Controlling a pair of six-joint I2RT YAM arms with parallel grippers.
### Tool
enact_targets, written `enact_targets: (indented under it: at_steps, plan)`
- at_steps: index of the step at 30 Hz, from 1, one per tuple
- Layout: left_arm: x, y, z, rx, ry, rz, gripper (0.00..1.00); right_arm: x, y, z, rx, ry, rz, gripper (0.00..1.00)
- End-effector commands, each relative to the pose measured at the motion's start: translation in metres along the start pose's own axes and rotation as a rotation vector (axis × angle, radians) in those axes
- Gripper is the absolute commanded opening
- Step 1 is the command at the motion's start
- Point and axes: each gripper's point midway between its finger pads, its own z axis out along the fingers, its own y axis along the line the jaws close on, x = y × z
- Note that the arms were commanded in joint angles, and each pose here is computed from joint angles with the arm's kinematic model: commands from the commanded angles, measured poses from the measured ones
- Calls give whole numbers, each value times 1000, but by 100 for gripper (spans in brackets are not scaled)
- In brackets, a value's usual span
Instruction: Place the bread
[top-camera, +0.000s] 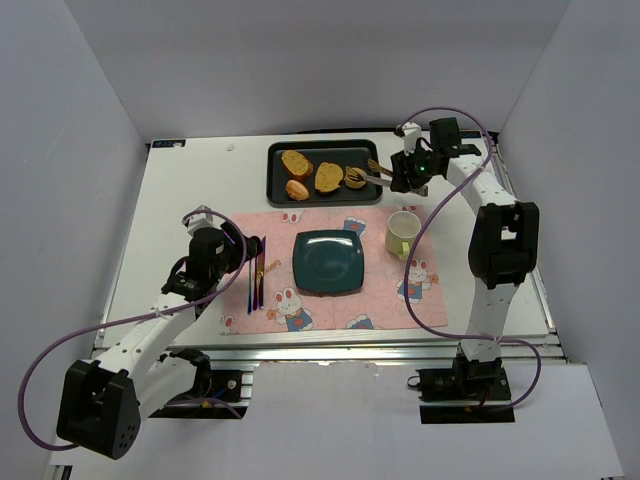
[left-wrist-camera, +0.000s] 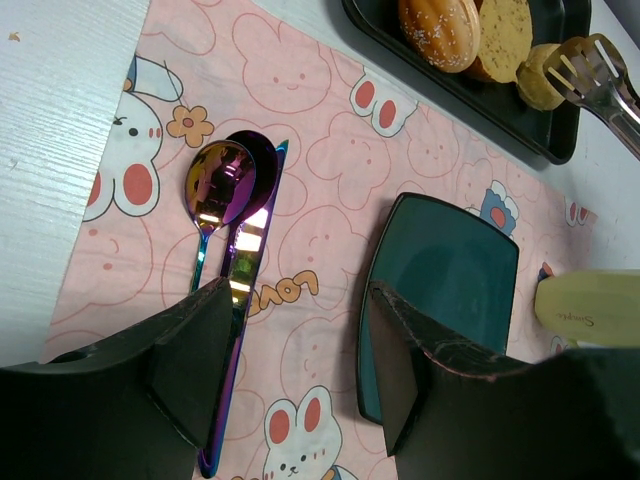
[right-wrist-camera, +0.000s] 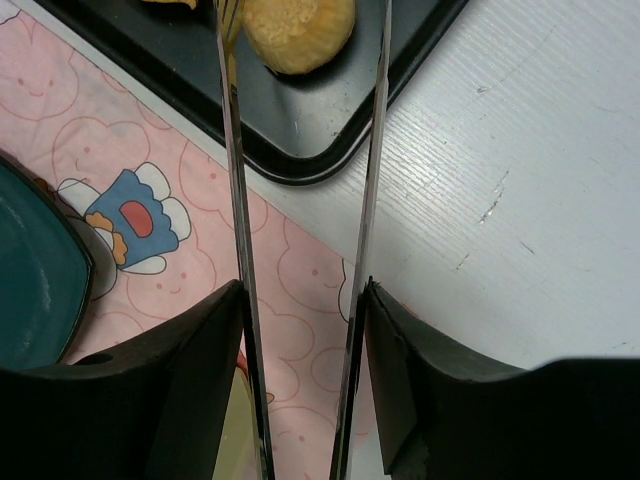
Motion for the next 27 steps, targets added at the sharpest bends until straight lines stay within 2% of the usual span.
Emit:
enact_targets:
  at_steps: [1, 19, 24, 27]
  plan:
    - [-12, -11, -2, 34, -31, -5, 66, -13, 2, -3, -8, -21, -25, 56]
    - [-12, -10, -4, 31, -35, -10, 66, -10, 6, -1, -43, 2, -26, 57]
    - [-13, -10, -6, 30, -38, -10, 66, -10, 8, 1, -63, 7, -13, 49]
    - [-13, -10, -6, 28, -41, -9, 66, -18, 11, -2, -76, -14, -17, 37]
